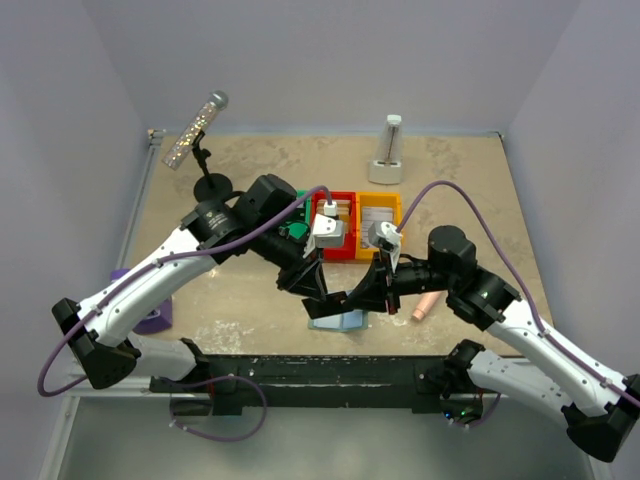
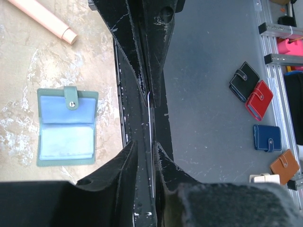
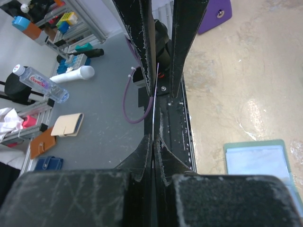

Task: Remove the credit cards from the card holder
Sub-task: Place the credit card in the storage box.

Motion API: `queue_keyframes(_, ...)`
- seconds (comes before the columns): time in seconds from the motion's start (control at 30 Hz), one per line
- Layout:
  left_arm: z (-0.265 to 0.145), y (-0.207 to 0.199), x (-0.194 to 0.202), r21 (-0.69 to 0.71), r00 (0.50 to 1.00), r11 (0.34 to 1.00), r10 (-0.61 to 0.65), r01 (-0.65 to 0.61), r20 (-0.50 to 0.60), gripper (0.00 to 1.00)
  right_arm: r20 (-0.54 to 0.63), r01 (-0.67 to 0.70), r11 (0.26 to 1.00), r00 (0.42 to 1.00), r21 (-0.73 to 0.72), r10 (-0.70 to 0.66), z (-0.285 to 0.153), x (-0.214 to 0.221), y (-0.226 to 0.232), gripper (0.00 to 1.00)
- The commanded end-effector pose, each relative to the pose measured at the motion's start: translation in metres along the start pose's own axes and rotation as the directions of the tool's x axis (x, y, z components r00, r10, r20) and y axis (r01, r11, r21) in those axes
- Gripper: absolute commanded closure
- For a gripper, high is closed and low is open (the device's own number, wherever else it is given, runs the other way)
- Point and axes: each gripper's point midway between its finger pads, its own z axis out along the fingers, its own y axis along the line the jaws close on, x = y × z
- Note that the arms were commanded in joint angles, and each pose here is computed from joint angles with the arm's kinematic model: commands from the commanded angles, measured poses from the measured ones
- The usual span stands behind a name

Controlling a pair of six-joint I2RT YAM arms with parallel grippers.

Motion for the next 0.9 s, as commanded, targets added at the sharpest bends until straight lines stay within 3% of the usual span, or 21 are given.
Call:
queue_keyframes(0.0, -0.004, -0.005, -0.016, 0.004, 0.998, 0.999, 0.045, -0.045, 0.037, 0.79, 0.009, 0.017, 0.999, 1.0, -0.05, -0.017, 0.002, -0.004, 0.008, 1.0)
queue_keyframes(0.23, -0.001, -0.005, -0.011, 0.024, 0.999, 0.999, 0.038, -0.039, 0.027, 1.0, 0.011, 0.019, 0.999, 1.0, -0.044, -0.018, 0.002, -0.003, 0.007, 1.0)
queue_keyframes(0.33, 0.0, -0.004, -0.008, 0.018, 0.999, 0.999, 0.031, -0.031, 0.02, 1.0, 0.01, 0.013, 0.999, 1.0, -0.043, -0.012, 0.001, -0.003, 0.007, 0.98)
queue_keyframes(0.43, 0.0, 0.002, -0.004, -0.018, 1.0, 1.0, 0.021, -0.02, 0.015, 1.0, 0.008, -0.018, 1.0, 1.0, -0.017, 0.018, 0.001, -0.003, 0.004, 0.75)
queue_keyframes(0.5, -0.003, 0.009, -0.002, -0.056, 1.0, 0.998, 0.007, -0.005, 0.028, 1.0, 0.001, -0.038, 0.999, 0.999, 0.004, 0.038, 0.0, -0.001, 0.002, 0.49)
queue_keyframes(0.53, -0.004, 0.013, 0.001, -0.067, 0.999, 0.998, -0.015, 0.018, 0.038, 1.0, 0.004, -0.049, 0.998, 0.999, 0.03, 0.049, -0.002, 0.0, -0.001, 0.44)
queue_keyframes(0.67, -0.016, 0.031, 0.0, -0.18, 0.991, 0.981, -0.052, 0.075, 0.124, 1.0, 0.021, -0.064, 0.99, 0.998, 0.129, 0.061, -0.009, 0.004, -0.011, 0.42)
queue_keyframes(0.87, -0.038, 0.06, 0.01, -0.441, 0.972, 0.877, -0.101, 0.188, 0.213, 1.0, 0.067, -0.037, 0.979, 0.997, 0.2, 0.024, -0.028, 0.009, -0.009, 0.42)
